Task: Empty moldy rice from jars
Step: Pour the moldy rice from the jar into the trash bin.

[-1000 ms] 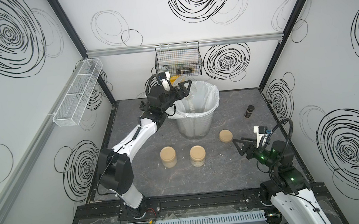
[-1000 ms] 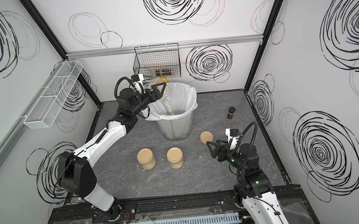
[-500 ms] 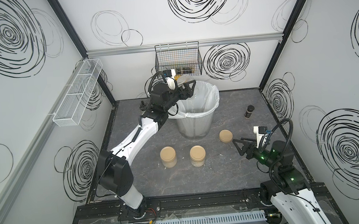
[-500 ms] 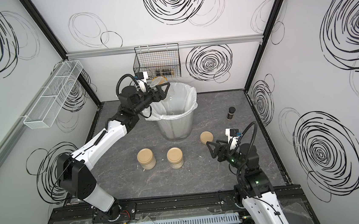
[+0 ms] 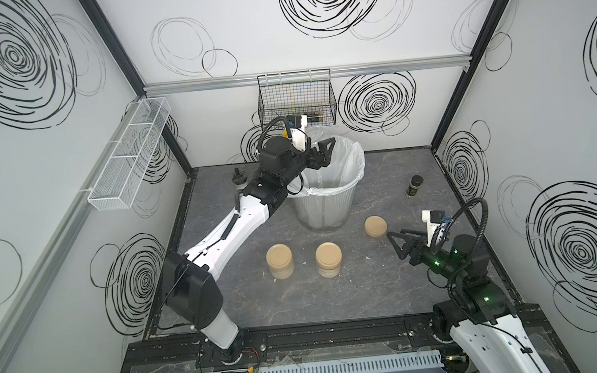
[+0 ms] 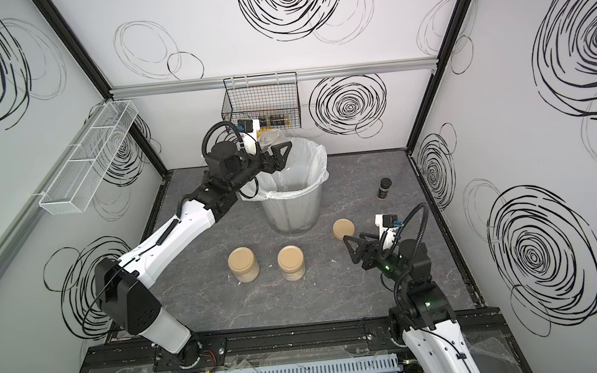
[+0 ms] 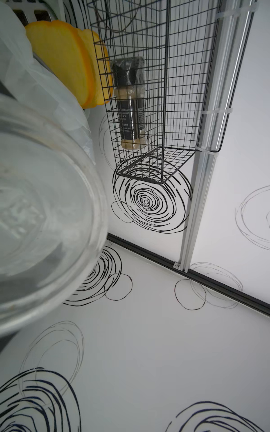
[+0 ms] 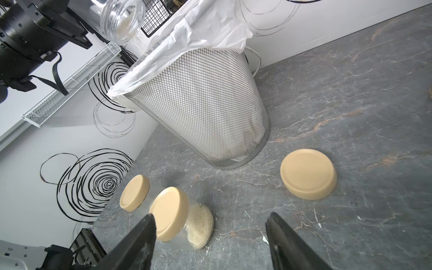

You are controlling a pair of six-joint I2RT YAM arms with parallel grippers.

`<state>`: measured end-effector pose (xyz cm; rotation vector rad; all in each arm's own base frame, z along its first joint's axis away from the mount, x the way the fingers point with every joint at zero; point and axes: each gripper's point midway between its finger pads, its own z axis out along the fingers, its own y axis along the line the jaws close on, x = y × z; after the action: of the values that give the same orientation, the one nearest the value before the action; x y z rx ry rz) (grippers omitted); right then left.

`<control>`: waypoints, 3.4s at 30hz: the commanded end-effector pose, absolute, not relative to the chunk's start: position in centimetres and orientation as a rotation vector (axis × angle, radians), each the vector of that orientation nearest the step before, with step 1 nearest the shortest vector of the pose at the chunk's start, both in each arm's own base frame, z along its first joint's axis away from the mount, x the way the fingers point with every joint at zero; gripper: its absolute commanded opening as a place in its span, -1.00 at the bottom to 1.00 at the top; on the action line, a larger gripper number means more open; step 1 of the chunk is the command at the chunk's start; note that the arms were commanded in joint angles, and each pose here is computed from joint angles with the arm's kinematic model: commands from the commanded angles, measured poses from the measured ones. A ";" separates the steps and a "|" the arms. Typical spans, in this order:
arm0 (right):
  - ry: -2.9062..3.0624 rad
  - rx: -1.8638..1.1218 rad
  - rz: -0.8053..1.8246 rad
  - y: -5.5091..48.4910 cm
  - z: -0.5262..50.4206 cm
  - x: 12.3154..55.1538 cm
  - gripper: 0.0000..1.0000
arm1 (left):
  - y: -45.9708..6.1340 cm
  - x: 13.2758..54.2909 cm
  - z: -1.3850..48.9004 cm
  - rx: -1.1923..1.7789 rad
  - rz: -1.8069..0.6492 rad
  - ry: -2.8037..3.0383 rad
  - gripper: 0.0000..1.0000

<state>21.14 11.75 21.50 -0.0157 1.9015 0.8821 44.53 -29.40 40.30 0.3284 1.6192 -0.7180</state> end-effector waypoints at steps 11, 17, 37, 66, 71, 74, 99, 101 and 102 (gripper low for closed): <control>1.894 -0.004 0.886 11.6 21.4 21.1 0.53 | -29.8 42.9 45.4 0.517 -0.346 1.440 0.34; 1.895 -0.004 0.890 11.7 21.3 21.1 0.53 | -29.9 43.4 44.6 0.576 -0.155 1.422 0.34; 1.880 -0.003 0.890 11.6 21.8 21.1 0.53 | -30.1 43.8 42.0 0.521 -0.275 1.503 0.35; 1.879 -0.018 0.909 12.0 22.1 21.4 0.53 | -28.8 47.1 43.4 0.376 -0.453 1.543 0.33; 1.857 -0.018 0.938 12.2 22.5 21.3 0.53 | -29.0 48.4 42.1 0.328 -0.517 1.592 0.27; 1.872 -0.027 0.899 11.9 22.5 21.2 0.53 | -30.3 46.1 42.6 0.360 -0.528 1.557 0.29; 1.849 -0.057 0.909 12.2 23.6 21.2 0.53 | -29.0 49.0 43.3 0.269 -0.626 1.575 0.23; 1.857 -0.057 0.913 12.3 23.8 21.1 0.53 | -29.2 48.6 43.3 0.275 -0.633 1.576 0.23; 1.863 -0.054 0.907 12.2 23.8 21.2 0.53 | -29.5 47.9 43.6 0.286 -0.631 1.558 0.25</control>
<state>21.29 12.22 21.99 -0.0545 1.8961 0.8942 48.61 -30.23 37.80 0.3335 1.7258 -0.5759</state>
